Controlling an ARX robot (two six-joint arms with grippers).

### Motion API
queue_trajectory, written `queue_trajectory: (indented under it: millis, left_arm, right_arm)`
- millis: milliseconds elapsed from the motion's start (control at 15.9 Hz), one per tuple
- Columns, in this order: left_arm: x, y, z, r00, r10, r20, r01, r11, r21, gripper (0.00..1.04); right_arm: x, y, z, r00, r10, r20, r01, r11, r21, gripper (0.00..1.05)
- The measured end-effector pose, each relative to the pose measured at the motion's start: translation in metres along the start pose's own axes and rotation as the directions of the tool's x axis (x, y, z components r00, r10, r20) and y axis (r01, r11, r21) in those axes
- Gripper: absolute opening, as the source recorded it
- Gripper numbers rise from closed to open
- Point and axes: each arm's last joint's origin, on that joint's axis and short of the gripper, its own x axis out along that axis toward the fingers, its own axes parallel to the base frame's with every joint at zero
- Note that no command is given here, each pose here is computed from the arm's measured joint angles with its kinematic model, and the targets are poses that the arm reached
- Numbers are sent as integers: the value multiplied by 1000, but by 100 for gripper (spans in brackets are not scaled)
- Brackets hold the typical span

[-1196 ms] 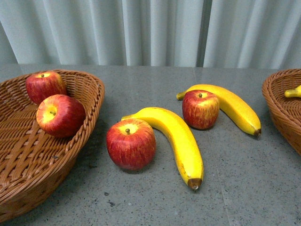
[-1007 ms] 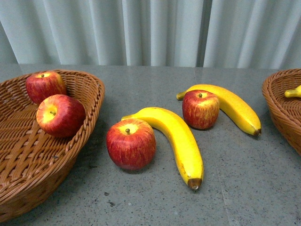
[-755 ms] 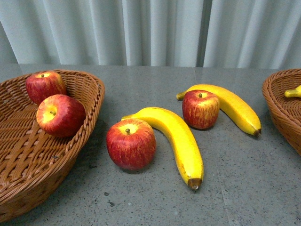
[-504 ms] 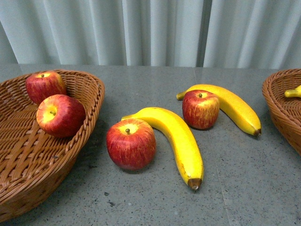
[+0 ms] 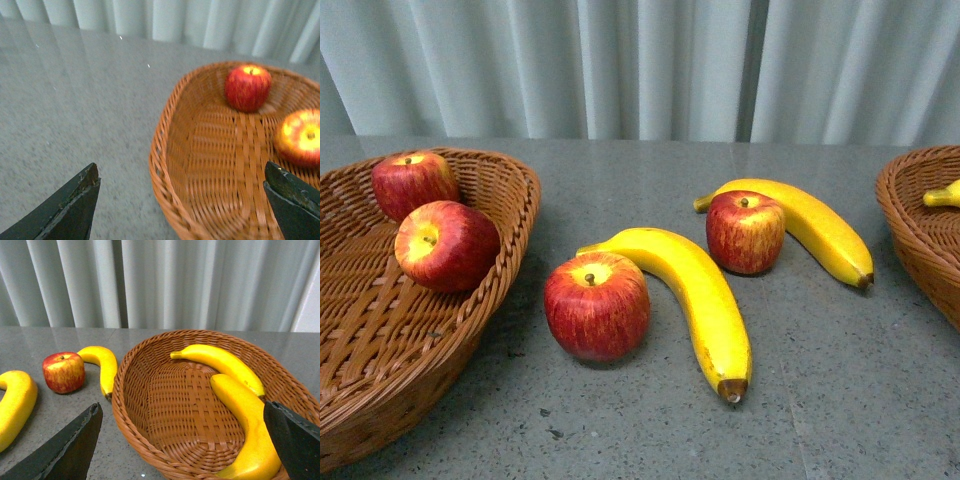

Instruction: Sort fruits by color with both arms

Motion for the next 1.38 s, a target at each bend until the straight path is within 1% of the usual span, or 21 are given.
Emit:
queue_trajectory:
  millis: [63, 189, 252, 315, 378, 441, 504, 567, 630, 692, 818, 1007, 1070, 1133, 1196, 1385]
  left_arm:
    - [5, -3, 15, 999, 0, 47, 1, 1000, -15, 98]
    - [21, -20, 54, 986, -108, 126, 107, 994, 12, 98]
    - [35, -30, 67, 978, -166, 128, 161, 986, 46, 98]
    - [47, -41, 78, 970, -217, 113, 209, 975, 76, 98]
    - [61, -57, 89, 951, -297, 87, 287, 951, 112, 98]
    - [72, -77, 96, 917, -398, 26, 390, 909, 147, 98]
    - [80, -95, 99, 864, -501, -38, 500, 849, 169, 98]
    - [86, -115, 99, 806, -582, -103, 590, 782, 201, 98]
    - [89, -130, 95, 764, -625, -159, 645, 729, 231, 98]
    - [91, -145, 88, 723, -654, -223, 690, 673, 265, 98]
    - [96, -163, 75, 656, -677, -332, 754, 579, 310, 98]
    - [105, -179, 57, 603, -672, -430, 797, 481, 367, 98]
    - [105, -183, 50, 577, -676, -458, 815, 440, 377, 98]
    - [106, -188, 44, 560, -674, -483, 826, 408, 389, 98]
    - [107, -192, 41, 551, -669, -499, 831, 385, 402, 98]
    - [111, -193, 33, 554, -644, -528, 827, 348, 443, 98]
  right_arm:
    - [0, 0, 0, 1000, 2, -2, -2, 1000, 0, 98]
    - [0, 0, 0, 1000, 1, 0, -1, 1000, 0, 98]
    - [0, 0, 0, 1000, 1, 0, -1, 1000, 0, 98]
    - [0, 0, 0, 1000, 1, 0, -1, 1000, 0, 98]
    - [0, 0, 0, 1000, 2, 0, -2, 1000, 0, 98]
    - [0, 0, 0, 1000, 1, 0, -1, 1000, 0, 98]
    - [0, 0, 0, 1000, 1, 0, -1, 1000, 0, 98]
    - [0, 0, 0, 1000, 1, 0, -1, 1000, 0, 98]
    - [0, 0, 0, 1000, 1, 0, -1, 1000, 0, 98]
    - [0, 0, 0, 1000, 1, 0, -1, 1000, 0, 98]
    - [0, 0, 0, 1000, 1, 0, -1, 1000, 0, 98]
    - [0, 0, 0, 1000, 1, 0, -1, 1000, 0, 98]
    - [0, 0, 0, 1000, 2, 0, -2, 1000, 0, 98]
    - [0, 0, 0, 1000, 1, 0, -1, 1000, 0, 98]
    - [0, 0, 0, 1000, 1, 0, -1, 1000, 0, 98]
    - [0, 0, 0, 1000, 1, 0, -1, 1000, 0, 98]
